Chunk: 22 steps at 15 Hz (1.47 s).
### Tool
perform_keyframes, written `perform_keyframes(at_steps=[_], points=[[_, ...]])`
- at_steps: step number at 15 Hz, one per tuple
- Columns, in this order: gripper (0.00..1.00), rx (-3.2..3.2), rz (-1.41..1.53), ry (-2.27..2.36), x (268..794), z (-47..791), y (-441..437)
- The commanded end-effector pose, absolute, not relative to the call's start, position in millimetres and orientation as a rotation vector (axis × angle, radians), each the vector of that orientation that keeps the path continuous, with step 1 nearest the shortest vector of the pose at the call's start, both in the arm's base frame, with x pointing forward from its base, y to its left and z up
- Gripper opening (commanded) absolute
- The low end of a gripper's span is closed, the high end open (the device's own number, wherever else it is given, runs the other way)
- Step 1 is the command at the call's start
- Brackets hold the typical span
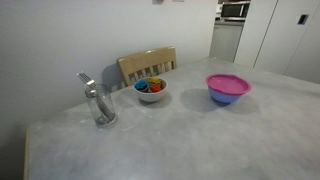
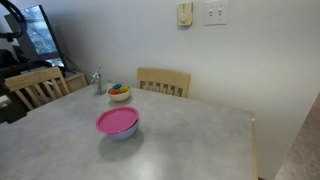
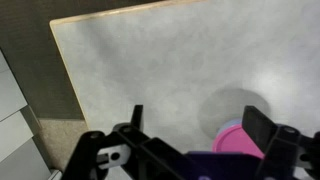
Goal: Remove the lid from the bowl and put it on the table
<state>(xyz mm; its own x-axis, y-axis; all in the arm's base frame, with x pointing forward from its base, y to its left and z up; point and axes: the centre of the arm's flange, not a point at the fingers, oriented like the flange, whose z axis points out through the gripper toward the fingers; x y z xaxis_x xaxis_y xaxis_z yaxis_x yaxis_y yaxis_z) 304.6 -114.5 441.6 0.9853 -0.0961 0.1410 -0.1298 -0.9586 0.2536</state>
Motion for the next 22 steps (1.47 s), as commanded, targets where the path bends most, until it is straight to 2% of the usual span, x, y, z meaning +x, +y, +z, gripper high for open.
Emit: perform_keyframes(at_steps=[1,6,13,21,22], points=[[1.00,2.866,0.185,-0.166,305,442,-115],[1.00,2.866,0.151,-0.031,335,436,-118],[1.00,2.838,0.059,0.388,417,419,-76],[1.00,2.814,-0.015,0.645,504,334,-7],[1.00,2.822,0.015,0.610,467,358,-7]])
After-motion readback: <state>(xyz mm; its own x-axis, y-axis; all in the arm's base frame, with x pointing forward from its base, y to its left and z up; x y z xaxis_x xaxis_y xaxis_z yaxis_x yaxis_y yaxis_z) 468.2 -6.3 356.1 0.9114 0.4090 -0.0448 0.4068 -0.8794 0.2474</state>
